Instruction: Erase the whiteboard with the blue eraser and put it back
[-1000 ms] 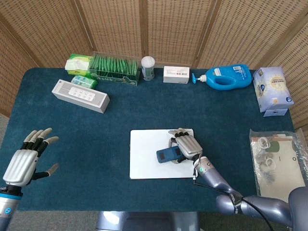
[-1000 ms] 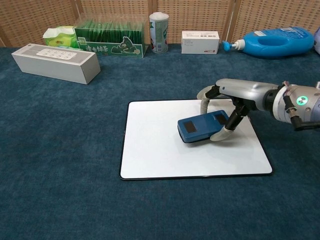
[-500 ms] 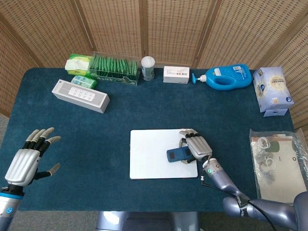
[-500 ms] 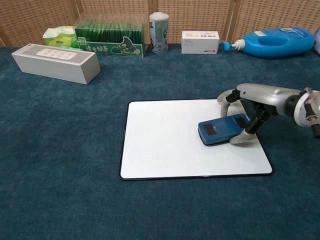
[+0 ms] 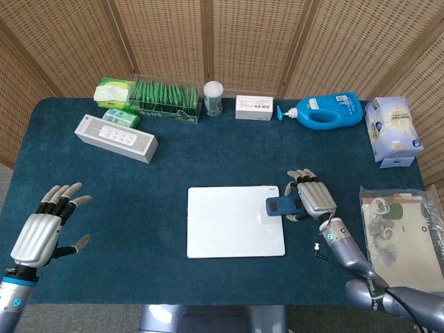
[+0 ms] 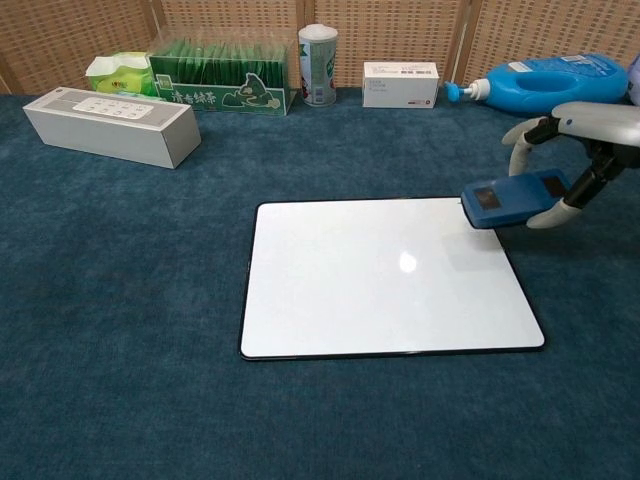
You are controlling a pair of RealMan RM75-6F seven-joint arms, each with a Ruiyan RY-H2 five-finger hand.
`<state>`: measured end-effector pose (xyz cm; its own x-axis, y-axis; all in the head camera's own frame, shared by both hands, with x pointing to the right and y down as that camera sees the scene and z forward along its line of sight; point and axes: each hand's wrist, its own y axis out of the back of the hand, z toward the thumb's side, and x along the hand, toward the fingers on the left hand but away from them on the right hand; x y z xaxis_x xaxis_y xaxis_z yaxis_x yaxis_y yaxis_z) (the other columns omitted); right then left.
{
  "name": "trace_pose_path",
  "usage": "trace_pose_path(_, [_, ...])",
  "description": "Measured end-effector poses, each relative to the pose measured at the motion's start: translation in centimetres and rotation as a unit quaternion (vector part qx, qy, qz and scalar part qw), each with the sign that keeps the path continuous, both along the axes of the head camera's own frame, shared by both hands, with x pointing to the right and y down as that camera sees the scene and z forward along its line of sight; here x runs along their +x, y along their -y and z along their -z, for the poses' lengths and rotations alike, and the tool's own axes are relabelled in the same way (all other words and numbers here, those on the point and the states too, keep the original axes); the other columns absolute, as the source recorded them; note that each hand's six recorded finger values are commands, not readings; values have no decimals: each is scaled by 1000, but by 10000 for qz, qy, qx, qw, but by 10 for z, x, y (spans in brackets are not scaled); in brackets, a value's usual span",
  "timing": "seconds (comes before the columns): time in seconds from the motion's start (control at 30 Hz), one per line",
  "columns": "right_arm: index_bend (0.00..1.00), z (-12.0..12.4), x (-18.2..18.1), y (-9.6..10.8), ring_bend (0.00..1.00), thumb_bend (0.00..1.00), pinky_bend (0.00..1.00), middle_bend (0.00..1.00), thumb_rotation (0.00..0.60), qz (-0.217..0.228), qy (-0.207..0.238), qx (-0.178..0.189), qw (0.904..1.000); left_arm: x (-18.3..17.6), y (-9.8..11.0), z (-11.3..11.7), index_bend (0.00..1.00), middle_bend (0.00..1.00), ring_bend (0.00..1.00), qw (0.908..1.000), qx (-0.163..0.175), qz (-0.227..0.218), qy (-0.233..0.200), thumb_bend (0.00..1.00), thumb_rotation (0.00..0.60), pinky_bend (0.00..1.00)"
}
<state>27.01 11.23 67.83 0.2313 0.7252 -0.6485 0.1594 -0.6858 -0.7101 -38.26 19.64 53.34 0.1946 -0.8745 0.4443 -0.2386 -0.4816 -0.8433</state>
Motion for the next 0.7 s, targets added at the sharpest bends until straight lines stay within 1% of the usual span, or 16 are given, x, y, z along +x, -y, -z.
trace_pose_path(0.1, [773,10,-5,5,0,157,0,129,600,-21,155,58,9999,5,1,0,199,72,35,10000,14,-38,-15,324,600,0])
trace_pose_path(0.17, [773,13,-10,4,0,157,0,129,600,-54,288,28,9996,7,1,0,199,73,36,10000,19,-44,-18,323,600,0])
trace_pose_path(0.33, [773,16,-30,-6,0,158,0,129,600,-137,761,-246,9967,7,1,-1,199,73,35,10000,-2,-28,-3,323,600,0])
trace_pose_path(0.53, [772,6,-62,-26,0,159,0,129,600,235,897,-414,9948,3,-1,-2,199,73,35,10000,-39,8,10,323,600,0])
trace_pose_path(0.7, [772,-6,-92,-41,0,158,0,129,600,430,1024,-520,9925,-2,-2,-1,199,73,36,10000,-39,57,36,322,600,0])
